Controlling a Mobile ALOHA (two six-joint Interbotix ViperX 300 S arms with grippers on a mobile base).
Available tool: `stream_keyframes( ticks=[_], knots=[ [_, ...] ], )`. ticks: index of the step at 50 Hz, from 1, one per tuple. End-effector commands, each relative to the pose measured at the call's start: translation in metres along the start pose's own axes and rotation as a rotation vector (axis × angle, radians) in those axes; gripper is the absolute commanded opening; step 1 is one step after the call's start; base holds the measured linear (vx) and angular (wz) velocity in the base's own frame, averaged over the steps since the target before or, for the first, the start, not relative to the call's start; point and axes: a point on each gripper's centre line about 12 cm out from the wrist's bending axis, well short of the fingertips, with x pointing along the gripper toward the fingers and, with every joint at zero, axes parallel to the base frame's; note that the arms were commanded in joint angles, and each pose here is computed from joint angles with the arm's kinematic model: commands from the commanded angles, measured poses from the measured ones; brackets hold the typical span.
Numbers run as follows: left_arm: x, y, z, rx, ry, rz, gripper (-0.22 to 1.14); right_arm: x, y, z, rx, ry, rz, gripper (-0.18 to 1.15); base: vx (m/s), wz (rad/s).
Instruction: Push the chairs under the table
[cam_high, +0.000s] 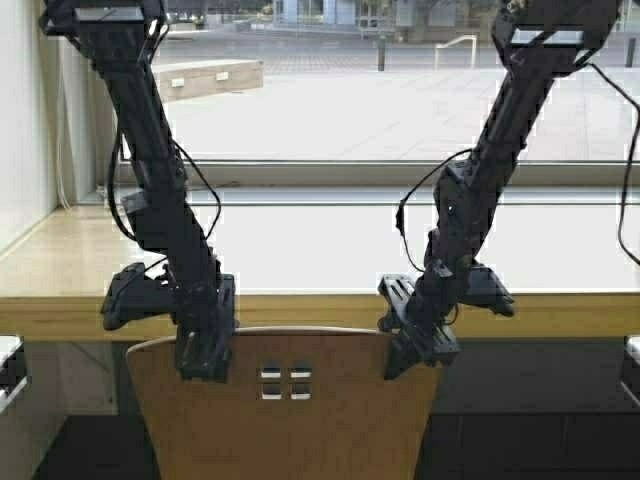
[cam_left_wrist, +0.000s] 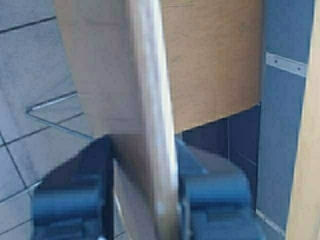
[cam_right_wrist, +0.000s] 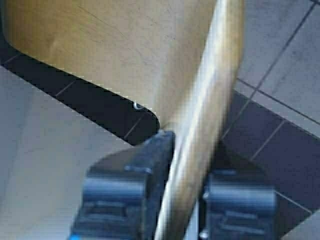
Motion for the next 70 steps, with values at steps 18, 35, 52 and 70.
stream_keyframes(
  ticks=[18,35,52,70],
  knots=[
    [0.008,-0.013,0.006,-0.004,-0.014,-0.038,0.05,-0.002,0.015,-0.005,-0.156,-0.038,0.028,0.05,0.18,-0.03],
    [0.008,-0.005,0.011,-0.005,-0.021,-0.019,0.06,-0.001,0.005,-0.007,-0.162,-0.031,0.003,0.05,0.2,0.01],
    [0.004,-0.005,0.011,-0.003,-0.015,-0.01,0.06,0.002,0.004,-0.007,-0.168,-0.03,0.002,0.05,0.15,0.01],
    [-0.001,-0.008,0.01,0.006,-0.006,-0.01,0.35,0.0,0.009,-0.012,-0.181,0.018,0.006,0.56,0.05,0.0]
  ],
)
